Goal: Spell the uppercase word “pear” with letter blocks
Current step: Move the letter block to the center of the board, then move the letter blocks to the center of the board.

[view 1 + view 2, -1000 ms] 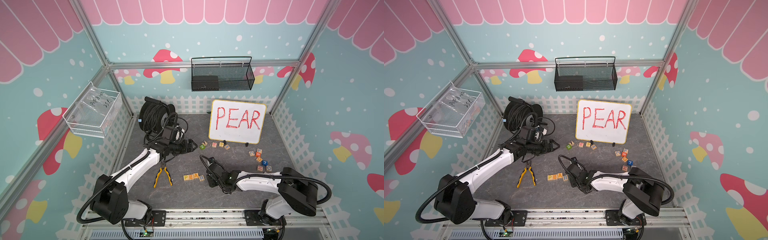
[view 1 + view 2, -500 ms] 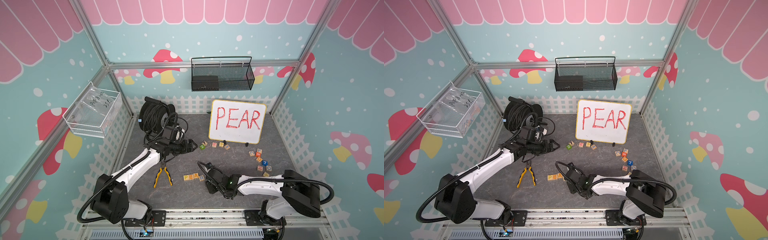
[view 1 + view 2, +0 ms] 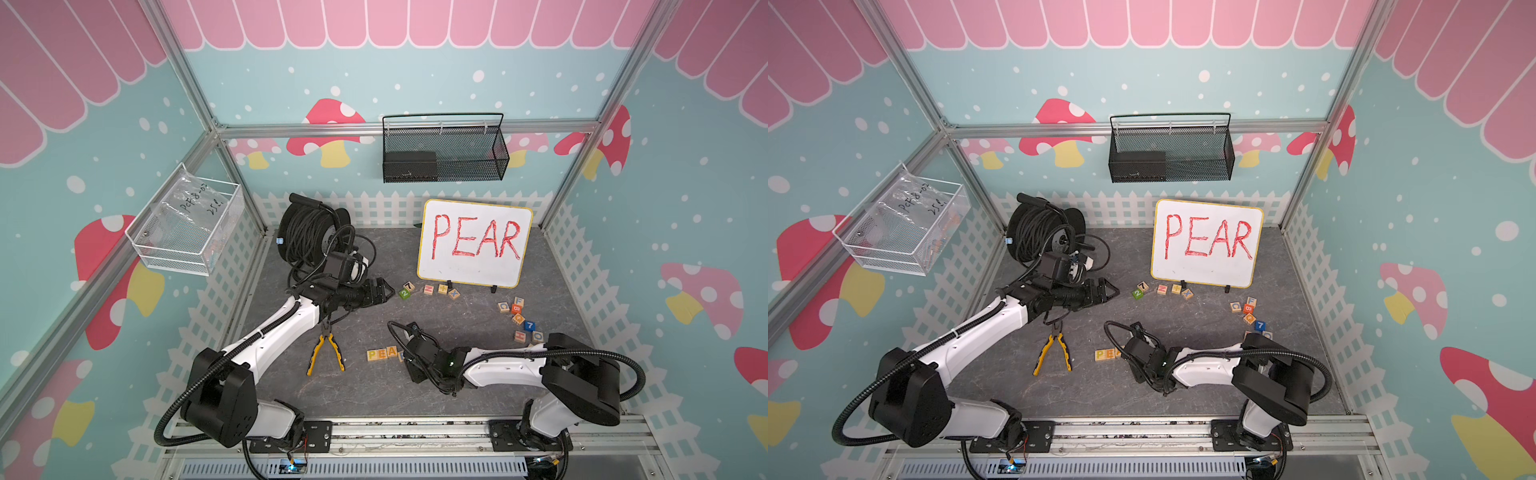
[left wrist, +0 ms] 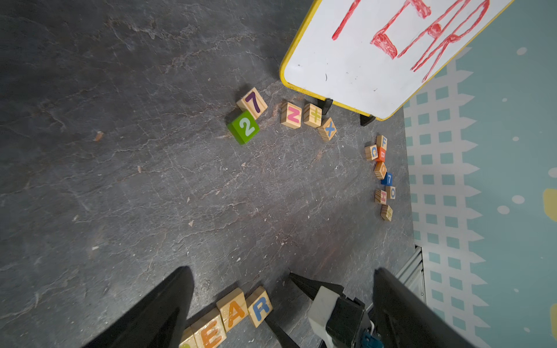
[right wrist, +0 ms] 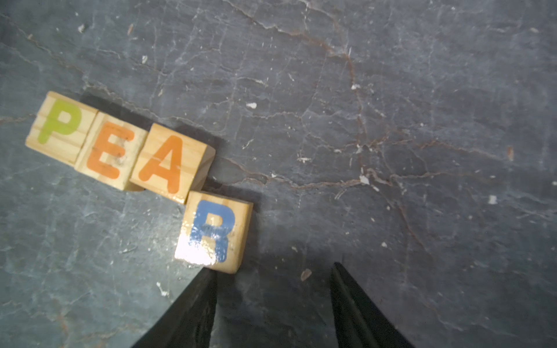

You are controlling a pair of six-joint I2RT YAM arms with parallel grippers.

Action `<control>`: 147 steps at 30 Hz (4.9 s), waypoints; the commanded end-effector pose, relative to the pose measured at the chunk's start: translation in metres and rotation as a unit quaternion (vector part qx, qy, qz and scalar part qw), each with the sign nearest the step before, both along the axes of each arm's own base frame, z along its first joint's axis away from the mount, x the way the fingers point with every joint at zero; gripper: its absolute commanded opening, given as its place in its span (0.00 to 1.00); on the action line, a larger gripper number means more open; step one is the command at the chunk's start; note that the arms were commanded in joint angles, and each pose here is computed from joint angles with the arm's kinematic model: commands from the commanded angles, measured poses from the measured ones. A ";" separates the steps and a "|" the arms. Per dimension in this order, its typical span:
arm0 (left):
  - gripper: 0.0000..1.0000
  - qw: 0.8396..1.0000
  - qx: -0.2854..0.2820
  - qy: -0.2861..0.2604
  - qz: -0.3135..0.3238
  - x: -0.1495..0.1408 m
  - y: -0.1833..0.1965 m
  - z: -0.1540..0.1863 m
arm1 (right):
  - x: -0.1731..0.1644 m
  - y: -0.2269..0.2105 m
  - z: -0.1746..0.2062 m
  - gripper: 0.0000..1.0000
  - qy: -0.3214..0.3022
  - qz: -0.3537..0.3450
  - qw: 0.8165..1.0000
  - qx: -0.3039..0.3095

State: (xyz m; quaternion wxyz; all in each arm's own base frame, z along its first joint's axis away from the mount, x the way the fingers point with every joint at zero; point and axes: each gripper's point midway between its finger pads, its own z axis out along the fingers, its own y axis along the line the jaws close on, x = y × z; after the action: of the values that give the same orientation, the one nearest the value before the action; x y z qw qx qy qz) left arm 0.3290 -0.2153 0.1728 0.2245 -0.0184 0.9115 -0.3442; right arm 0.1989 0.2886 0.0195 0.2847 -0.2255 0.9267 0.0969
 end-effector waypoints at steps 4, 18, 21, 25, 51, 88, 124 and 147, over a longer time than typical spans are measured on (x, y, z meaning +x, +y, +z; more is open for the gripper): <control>0.95 1.000 -0.003 0.001 0.011 0.005 0.004 -0.002 | -0.001 -0.004 -0.016 0.61 0.009 -0.016 1.000 -0.018; 0.95 1.000 -0.003 0.005 0.013 0.006 0.006 -0.004 | 0.002 0.001 -0.016 0.61 0.001 -0.005 1.000 -0.022; 0.95 1.000 -0.003 0.006 0.013 0.006 0.006 -0.005 | 0.001 0.000 -0.013 0.61 -0.001 -0.004 1.000 -0.020; 0.95 1.000 0.000 0.008 0.015 0.007 0.007 -0.007 | 0.002 -0.005 -0.004 0.61 -0.009 -0.008 1.000 -0.018; 0.95 0.988 0.088 0.070 0.104 -0.061 0.029 -0.086 | 0.035 -0.032 0.036 0.70 -0.070 -0.061 0.993 0.073; 0.95 0.986 0.091 0.087 0.107 -0.091 0.002 -0.125 | 0.029 -0.009 0.006 0.69 -0.034 -0.011 0.998 0.058; 0.95 0.987 0.082 0.099 0.092 -0.107 -0.019 -0.127 | 0.029 -0.011 0.010 0.70 -0.042 -0.012 0.997 0.060; 0.94 0.990 0.087 0.099 0.042 -0.090 -0.067 -0.129 | 0.036 -0.073 0.013 0.73 -0.075 -0.088 0.993 0.014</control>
State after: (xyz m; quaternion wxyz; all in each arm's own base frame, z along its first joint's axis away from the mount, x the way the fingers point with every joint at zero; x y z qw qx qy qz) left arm 0.2374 -0.2688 0.0391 0.1498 -0.0827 0.9572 -0.2333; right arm 0.2337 0.2262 0.0320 0.3604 -0.1642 0.9154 0.0720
